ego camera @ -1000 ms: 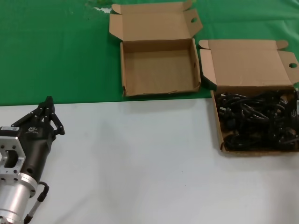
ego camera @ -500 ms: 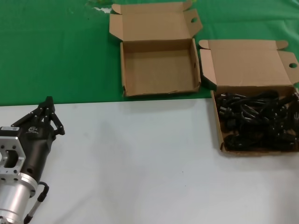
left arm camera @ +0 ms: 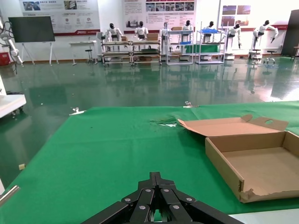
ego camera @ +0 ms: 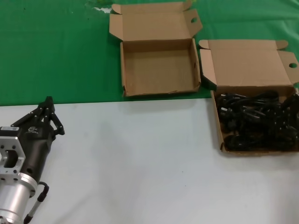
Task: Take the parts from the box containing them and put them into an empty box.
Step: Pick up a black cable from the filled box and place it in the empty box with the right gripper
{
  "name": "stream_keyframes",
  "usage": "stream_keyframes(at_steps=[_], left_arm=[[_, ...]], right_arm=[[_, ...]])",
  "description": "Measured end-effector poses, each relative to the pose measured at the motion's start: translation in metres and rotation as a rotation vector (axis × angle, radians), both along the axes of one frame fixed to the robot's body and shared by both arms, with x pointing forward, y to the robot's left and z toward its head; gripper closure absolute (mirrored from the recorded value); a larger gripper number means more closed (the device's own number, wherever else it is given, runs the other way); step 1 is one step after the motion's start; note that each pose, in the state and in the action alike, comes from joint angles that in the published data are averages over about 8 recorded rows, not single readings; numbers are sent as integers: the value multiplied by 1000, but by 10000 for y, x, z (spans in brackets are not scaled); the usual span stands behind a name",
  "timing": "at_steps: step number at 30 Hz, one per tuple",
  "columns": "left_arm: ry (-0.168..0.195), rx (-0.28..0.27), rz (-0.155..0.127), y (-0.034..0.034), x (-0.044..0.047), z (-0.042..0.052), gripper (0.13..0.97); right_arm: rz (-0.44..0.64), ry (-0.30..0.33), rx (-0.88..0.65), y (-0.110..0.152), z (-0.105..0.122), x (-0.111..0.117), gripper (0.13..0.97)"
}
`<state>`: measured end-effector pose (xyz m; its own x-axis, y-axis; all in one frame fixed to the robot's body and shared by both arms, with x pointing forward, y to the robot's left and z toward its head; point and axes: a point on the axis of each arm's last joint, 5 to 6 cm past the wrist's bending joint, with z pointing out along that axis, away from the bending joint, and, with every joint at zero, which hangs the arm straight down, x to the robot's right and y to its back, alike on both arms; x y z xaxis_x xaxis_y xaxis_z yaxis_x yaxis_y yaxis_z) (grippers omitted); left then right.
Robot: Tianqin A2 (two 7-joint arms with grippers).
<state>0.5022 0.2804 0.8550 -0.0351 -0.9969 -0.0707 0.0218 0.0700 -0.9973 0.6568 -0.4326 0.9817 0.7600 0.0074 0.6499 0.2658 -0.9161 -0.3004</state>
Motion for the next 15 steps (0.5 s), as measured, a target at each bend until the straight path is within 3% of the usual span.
stream_keyframes(at_steps=[15], left_arm=[[0,0,0,0,0,0,958]], right_arm=[[20,-79,33,16,386,-14,931]])
